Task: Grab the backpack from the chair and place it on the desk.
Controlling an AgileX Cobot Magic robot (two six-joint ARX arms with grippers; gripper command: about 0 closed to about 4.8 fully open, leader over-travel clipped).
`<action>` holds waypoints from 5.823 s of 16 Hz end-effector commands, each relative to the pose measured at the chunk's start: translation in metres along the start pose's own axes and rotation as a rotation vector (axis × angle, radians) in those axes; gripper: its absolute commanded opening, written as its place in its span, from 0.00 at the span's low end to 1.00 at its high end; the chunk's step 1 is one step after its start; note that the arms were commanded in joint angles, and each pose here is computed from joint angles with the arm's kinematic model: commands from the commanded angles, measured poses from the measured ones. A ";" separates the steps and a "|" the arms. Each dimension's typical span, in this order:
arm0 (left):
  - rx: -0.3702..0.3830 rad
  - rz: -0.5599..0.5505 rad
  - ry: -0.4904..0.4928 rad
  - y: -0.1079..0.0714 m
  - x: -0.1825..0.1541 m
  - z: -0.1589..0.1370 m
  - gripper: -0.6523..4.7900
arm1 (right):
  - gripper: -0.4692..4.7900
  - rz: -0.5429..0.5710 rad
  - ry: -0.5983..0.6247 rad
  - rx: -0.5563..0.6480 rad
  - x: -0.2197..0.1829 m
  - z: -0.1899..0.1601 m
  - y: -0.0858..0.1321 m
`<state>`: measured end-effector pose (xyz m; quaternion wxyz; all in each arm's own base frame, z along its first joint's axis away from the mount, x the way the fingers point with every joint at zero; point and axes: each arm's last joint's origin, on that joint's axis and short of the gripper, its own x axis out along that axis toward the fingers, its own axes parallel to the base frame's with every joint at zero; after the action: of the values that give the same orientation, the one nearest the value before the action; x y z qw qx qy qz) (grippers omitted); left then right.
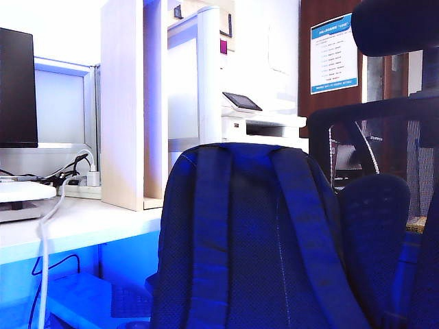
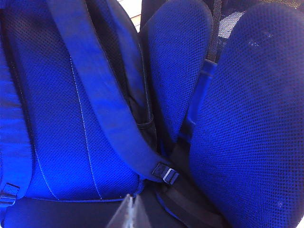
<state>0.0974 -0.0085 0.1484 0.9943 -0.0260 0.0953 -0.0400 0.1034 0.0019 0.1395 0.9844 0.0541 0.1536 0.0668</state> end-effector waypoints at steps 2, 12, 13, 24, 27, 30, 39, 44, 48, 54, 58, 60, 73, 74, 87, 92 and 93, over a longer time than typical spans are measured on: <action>0.000 0.000 0.026 0.000 0.000 -0.003 0.11 | 0.08 0.000 -0.018 -0.006 0.000 0.002 0.000; 0.000 -0.003 0.027 0.000 0.000 -0.003 0.11 | 0.08 0.041 -0.015 -0.003 0.000 0.001 0.001; 0.000 -0.003 0.027 0.000 0.000 -0.003 0.11 | 0.08 0.060 -0.013 -0.003 0.000 0.001 0.002; -0.033 -0.324 -0.055 -0.010 -0.003 0.009 0.11 | 0.08 0.101 -0.024 -0.006 -0.001 0.005 0.003; -0.082 -0.383 -0.174 -0.013 -0.015 0.043 0.11 | 0.08 0.158 -0.112 0.061 -0.002 0.014 0.006; -0.043 -0.412 -0.373 -0.016 -0.040 0.096 0.29 | 0.12 0.216 -0.268 0.151 -0.007 0.033 0.008; -0.065 -0.655 -0.103 -0.030 0.071 0.199 1.00 | 0.72 0.330 -0.474 0.104 -0.047 0.109 0.023; -0.058 -0.765 0.109 -0.043 0.158 0.153 1.00 | 0.86 0.369 -0.394 0.167 -0.037 0.132 0.025; -0.020 -0.800 0.210 -0.060 0.219 0.128 1.00 | 0.86 0.381 -0.302 0.190 -0.017 0.144 0.023; -0.031 -0.803 0.277 -0.072 0.331 0.116 1.00 | 0.86 0.498 -0.151 0.266 0.007 0.148 0.029; -0.050 -0.839 0.336 -0.082 0.376 0.096 1.00 | 0.85 0.566 -0.021 0.355 0.017 0.139 0.039; -0.052 -0.874 0.344 -0.089 0.384 0.089 1.00 | 0.85 0.553 0.044 0.383 0.019 0.133 0.039; 0.134 -0.923 -0.146 -0.118 0.302 0.263 0.11 | 0.85 0.676 0.173 0.397 0.017 0.125 0.042; 0.149 -0.893 -0.216 -0.116 0.280 0.289 0.11 | 0.85 0.707 0.184 0.394 0.017 0.125 0.043; 0.390 -0.015 -0.775 0.058 0.060 0.445 0.11 | 0.85 0.912 0.135 0.309 0.001 0.148 0.054; 0.266 0.224 -0.629 0.180 0.119 0.403 0.11 | 0.85 0.900 0.161 0.360 0.002 0.148 0.054; 0.217 0.271 -0.568 0.197 0.136 0.389 0.11 | 0.85 0.895 0.159 0.364 0.002 0.148 0.054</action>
<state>0.3292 0.1964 0.4706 0.9880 0.0611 -0.1175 0.0798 0.1449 0.0425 0.2822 0.8178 0.2788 0.2072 0.4588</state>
